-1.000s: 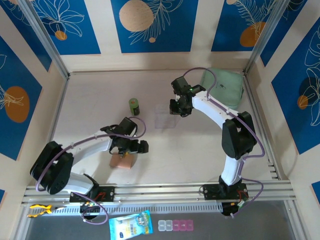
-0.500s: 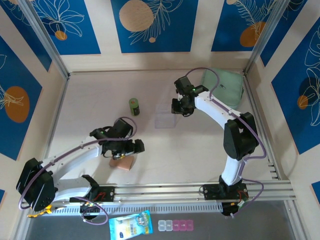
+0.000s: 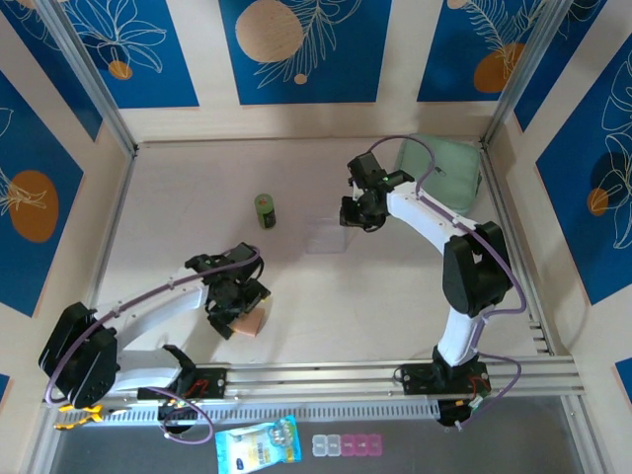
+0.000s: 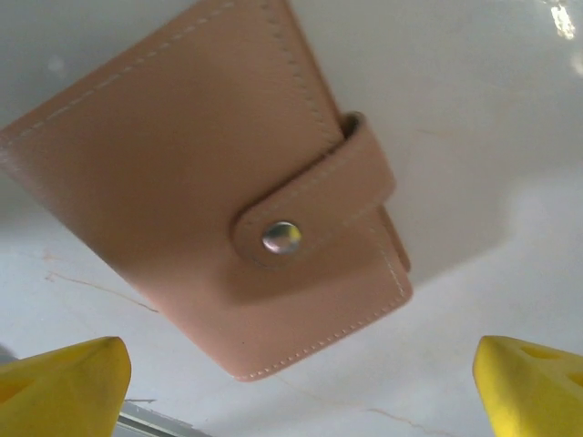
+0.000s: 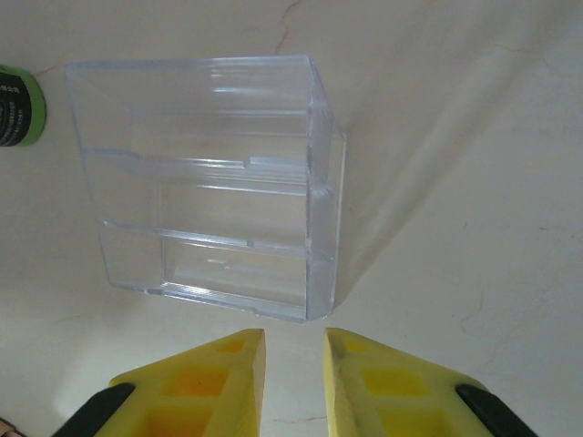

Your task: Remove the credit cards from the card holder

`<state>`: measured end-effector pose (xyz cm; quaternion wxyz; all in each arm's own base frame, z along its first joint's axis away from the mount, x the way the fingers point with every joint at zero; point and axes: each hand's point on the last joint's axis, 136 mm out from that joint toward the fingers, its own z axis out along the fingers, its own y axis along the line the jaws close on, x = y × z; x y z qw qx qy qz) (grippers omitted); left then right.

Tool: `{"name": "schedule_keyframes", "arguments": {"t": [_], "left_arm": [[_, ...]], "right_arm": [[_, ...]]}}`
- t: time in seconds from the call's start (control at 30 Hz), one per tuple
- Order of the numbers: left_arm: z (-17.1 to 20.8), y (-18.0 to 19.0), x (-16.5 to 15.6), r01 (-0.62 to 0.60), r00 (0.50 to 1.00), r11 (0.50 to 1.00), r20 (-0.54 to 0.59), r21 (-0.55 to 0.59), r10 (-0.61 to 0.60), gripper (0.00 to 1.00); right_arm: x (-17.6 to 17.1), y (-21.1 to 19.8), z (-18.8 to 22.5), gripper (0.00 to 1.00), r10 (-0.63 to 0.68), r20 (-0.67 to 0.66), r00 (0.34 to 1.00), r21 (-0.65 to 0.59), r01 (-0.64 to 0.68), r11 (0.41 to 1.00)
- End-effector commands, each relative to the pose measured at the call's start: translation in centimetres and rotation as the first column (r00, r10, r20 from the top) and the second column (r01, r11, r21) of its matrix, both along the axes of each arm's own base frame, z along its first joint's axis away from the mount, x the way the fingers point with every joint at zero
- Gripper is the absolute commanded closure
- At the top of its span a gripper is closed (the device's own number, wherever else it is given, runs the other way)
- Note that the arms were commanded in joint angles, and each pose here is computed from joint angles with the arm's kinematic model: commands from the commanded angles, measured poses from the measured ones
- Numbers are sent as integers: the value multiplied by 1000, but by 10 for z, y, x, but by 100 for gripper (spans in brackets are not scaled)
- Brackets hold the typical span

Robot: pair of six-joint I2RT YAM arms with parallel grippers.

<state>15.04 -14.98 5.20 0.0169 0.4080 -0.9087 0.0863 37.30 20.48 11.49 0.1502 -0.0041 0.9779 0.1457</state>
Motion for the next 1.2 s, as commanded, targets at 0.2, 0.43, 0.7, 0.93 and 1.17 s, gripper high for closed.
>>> {"name": "schedule_keyframes", "arguments": {"t": [0.2, 0.43, 0.7, 0.93, 1.17], "left_arm": [[-22, 4, -5, -310, 949, 951, -64, 3, 309, 0], [-35, 15, -2, -403, 913, 915, -57, 17, 403, 1], [-40, 18, 3, -424, 904, 905, -56, 6, 424, 5], [-40, 17, 0, -408, 909, 913, -83, 13, 408, 18], [-24, 16, 11, -308, 951, 951, -37, 19, 308, 22]], "right_arm": [[-8, -13, 15, 75, 5, 19, 1000, 42, -5, 999], [-7, -26, 16, 75, -17, 21, 1000, 45, 17, 999], [-9, -28, 14, 75, -18, 7, 1000, 47, 18, 999], [-8, -31, 19, 75, -23, 16, 1000, 43, 23, 999], [-11, -32, 19, 74, -22, 11, 1000, 37, 22, 999]]}}
